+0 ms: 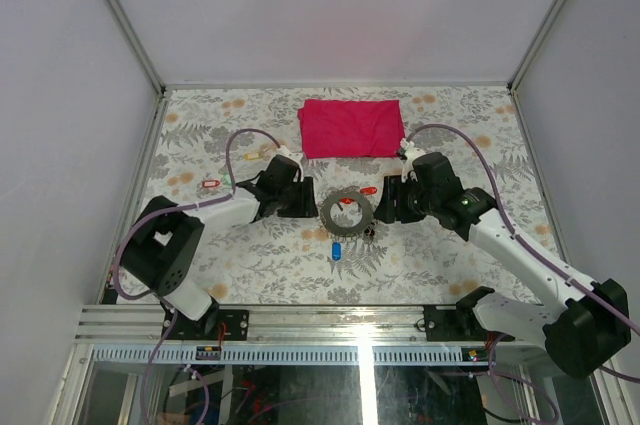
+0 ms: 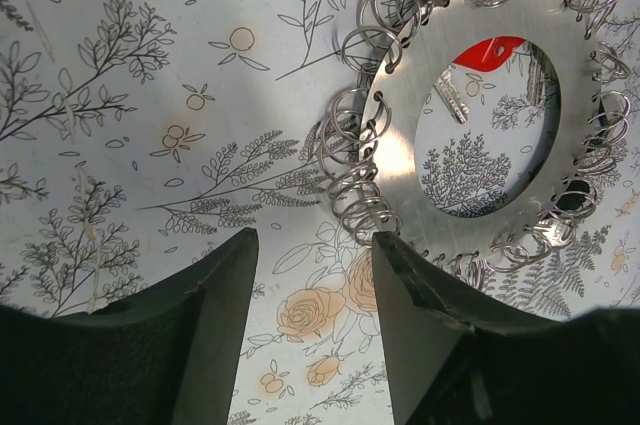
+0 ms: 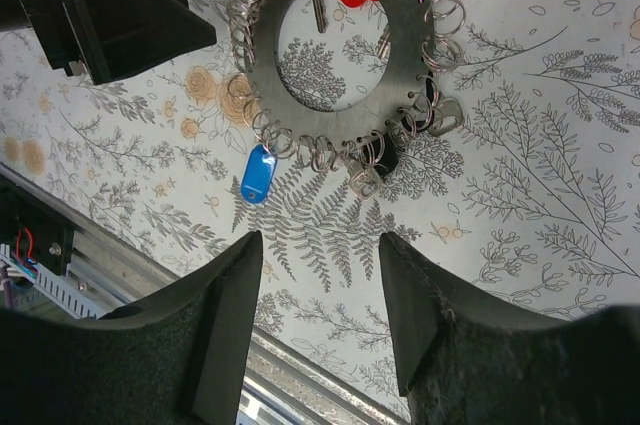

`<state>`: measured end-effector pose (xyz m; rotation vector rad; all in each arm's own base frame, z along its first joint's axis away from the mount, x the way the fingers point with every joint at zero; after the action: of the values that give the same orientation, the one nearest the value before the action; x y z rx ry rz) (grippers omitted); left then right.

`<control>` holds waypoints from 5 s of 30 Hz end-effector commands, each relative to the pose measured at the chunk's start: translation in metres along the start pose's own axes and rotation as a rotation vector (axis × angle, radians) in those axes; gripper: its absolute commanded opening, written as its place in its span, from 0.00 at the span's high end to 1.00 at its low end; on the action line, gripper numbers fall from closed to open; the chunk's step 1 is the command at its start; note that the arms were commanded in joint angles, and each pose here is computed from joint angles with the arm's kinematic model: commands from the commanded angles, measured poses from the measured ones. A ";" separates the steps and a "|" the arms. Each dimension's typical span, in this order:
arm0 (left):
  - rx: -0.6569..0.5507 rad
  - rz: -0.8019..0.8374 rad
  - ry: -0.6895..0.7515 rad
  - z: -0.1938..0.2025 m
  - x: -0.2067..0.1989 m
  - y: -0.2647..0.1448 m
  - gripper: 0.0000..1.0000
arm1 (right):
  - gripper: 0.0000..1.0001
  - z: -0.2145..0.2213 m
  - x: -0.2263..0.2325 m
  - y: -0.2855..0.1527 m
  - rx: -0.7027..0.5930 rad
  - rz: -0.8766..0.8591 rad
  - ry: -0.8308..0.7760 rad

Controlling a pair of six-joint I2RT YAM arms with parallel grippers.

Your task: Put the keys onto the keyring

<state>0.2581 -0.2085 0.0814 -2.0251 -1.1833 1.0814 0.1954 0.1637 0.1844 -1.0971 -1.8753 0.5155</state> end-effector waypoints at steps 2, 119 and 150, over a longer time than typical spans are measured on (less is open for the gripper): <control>-0.053 0.064 0.047 -0.017 -0.012 0.010 0.48 | 0.43 0.001 0.003 0.009 0.027 -0.026 -0.014; -0.405 0.391 -0.028 -0.019 -0.065 -0.071 0.05 | 0.86 -0.056 0.038 0.103 -0.071 0.112 0.067; -0.355 0.554 0.028 -0.038 -0.129 -0.007 0.54 | 0.89 -0.055 0.056 0.057 -0.080 -0.111 0.244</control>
<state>0.2381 -0.3079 0.1287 -2.5995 -0.8750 1.1664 0.2577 0.2301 0.1685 -1.1222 -1.6714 0.3605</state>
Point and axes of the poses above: each gripper's point midway between its finger pads, its own y axis out along the fingers, its own x axis along the line the jaws close on, z = x × y, the point moved 6 cm from there along -y, back along the fingers, and after that the axes turned 6 degrees about y, right-handed, at the moved point
